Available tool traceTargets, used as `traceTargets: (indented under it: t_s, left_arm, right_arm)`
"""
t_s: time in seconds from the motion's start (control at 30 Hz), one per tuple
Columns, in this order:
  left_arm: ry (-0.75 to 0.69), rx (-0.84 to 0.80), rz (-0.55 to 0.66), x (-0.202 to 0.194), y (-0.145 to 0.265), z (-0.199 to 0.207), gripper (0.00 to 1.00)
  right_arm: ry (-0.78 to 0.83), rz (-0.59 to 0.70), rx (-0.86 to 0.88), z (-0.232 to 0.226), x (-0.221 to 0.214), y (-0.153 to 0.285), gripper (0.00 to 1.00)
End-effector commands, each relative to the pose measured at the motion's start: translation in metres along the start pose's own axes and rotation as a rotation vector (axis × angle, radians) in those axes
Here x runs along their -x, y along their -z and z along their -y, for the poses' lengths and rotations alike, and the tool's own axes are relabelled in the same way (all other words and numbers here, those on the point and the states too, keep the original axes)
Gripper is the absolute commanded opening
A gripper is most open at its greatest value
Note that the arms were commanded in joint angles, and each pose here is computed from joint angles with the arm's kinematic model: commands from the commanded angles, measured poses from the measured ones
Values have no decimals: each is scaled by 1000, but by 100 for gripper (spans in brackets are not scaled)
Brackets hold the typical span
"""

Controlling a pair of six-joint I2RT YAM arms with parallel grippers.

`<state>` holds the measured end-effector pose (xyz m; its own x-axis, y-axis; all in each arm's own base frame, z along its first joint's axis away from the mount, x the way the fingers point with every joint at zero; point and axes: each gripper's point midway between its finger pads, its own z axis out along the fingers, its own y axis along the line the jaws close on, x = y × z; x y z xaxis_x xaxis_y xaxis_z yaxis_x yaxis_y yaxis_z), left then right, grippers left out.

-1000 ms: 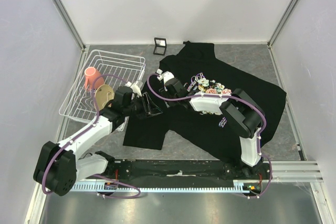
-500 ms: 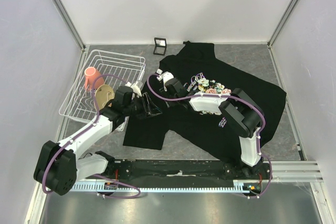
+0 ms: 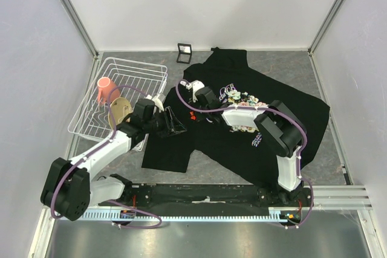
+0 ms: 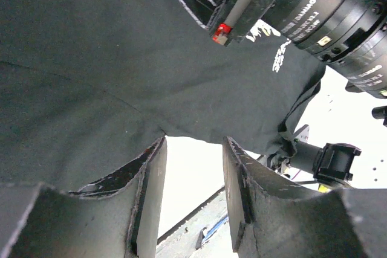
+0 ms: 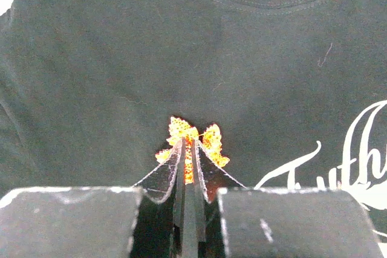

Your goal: Remove the brooch from the garment

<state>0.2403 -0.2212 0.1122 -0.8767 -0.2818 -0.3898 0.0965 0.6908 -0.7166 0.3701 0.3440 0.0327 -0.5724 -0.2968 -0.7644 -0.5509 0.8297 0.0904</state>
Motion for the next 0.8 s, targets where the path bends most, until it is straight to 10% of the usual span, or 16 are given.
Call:
traceTargets:
  t_s: [0.0, 0.33, 0.77]
  left_arm:
    - [-62, -15, 54, 18, -4, 9, 49]
    - [-47, 25, 39, 36, -28, 7, 46]
    - [-7, -2, 67, 20, -14, 1, 45]
  right_arm:
    - [-69, 37, 88, -8, 12, 11, 12]
    - [-75, 60, 68, -1, 16, 19, 44]
    - [-73, 26, -31, 0, 5, 3, 53]
